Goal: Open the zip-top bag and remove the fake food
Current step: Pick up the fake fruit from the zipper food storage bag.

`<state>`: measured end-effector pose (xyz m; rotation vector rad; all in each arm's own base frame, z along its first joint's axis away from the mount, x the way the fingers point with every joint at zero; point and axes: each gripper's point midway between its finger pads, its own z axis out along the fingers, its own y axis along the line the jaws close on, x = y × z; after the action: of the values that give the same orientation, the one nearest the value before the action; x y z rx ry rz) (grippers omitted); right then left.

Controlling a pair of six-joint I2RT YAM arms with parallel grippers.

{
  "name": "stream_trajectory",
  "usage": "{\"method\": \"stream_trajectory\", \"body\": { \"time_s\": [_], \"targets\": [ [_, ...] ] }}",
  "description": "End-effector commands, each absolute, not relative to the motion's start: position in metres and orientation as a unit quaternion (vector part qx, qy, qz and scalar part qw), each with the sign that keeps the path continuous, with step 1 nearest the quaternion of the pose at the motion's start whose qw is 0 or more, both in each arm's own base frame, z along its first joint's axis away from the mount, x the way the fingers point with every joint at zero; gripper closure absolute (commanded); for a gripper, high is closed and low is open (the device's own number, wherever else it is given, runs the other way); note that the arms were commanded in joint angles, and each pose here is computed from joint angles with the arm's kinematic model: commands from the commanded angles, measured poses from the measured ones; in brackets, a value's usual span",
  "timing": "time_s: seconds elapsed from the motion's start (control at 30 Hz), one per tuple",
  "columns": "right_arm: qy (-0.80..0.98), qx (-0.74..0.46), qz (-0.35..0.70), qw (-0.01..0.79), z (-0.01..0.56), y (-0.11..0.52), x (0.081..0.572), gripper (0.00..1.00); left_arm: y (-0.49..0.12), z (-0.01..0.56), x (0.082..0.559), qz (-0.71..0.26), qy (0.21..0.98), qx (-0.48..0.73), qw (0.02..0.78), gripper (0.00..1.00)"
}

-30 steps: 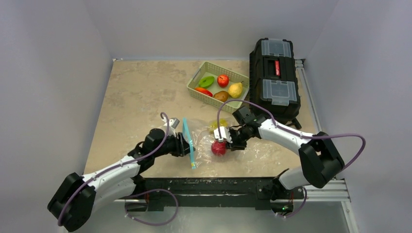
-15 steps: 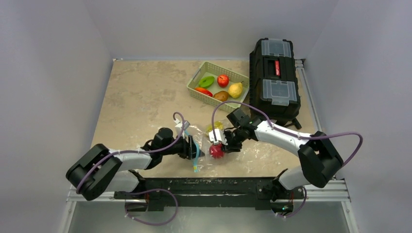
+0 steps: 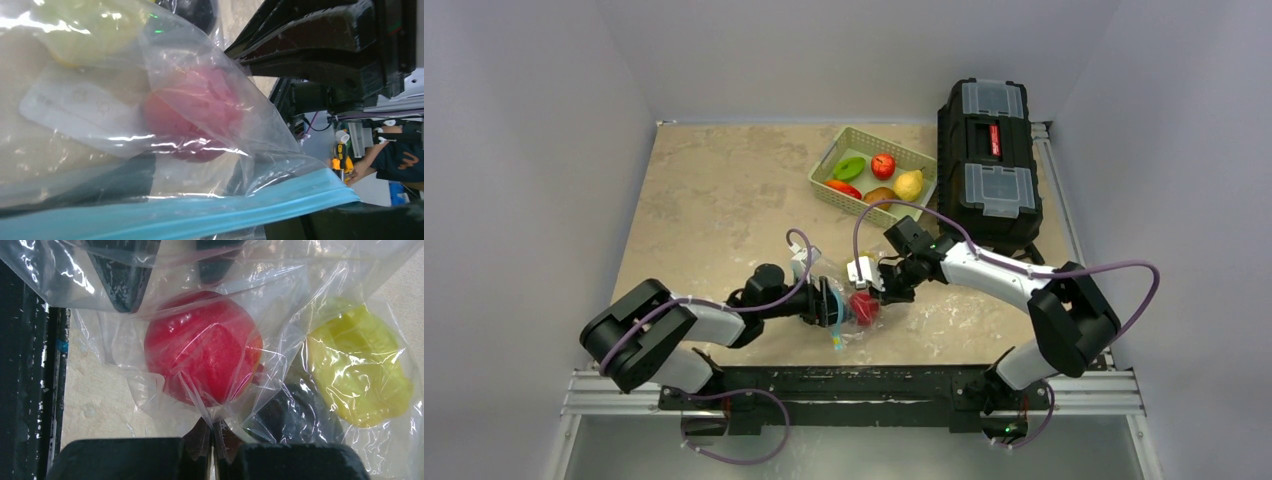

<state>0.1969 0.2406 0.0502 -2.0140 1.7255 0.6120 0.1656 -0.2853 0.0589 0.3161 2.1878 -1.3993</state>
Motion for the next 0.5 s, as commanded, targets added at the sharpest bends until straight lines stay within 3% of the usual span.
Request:
{"method": "stream_trajectory", "body": {
  "time_s": [0.0, 0.27, 0.47],
  "targets": [
    [0.606, -0.715, 0.257, 0.235, 0.069, 0.265, 0.197, 1.0, -0.304, 0.094, 0.172, -0.572, 0.757, 0.126, 0.289, 0.27],
    [0.604, -0.709, 0.28, 0.234, 0.074, 0.269, 0.19, 0.98, -0.318, 0.084, 0.173, -0.609, 0.742, 0.092, 0.264, 0.13],
    [0.608, -0.705, 0.285, 0.23, 0.071, 0.27, 0.189, 0.97, -0.318, 0.068, 0.176, -0.563, 0.777, 0.086, 0.268, 0.12]
  ]
}}
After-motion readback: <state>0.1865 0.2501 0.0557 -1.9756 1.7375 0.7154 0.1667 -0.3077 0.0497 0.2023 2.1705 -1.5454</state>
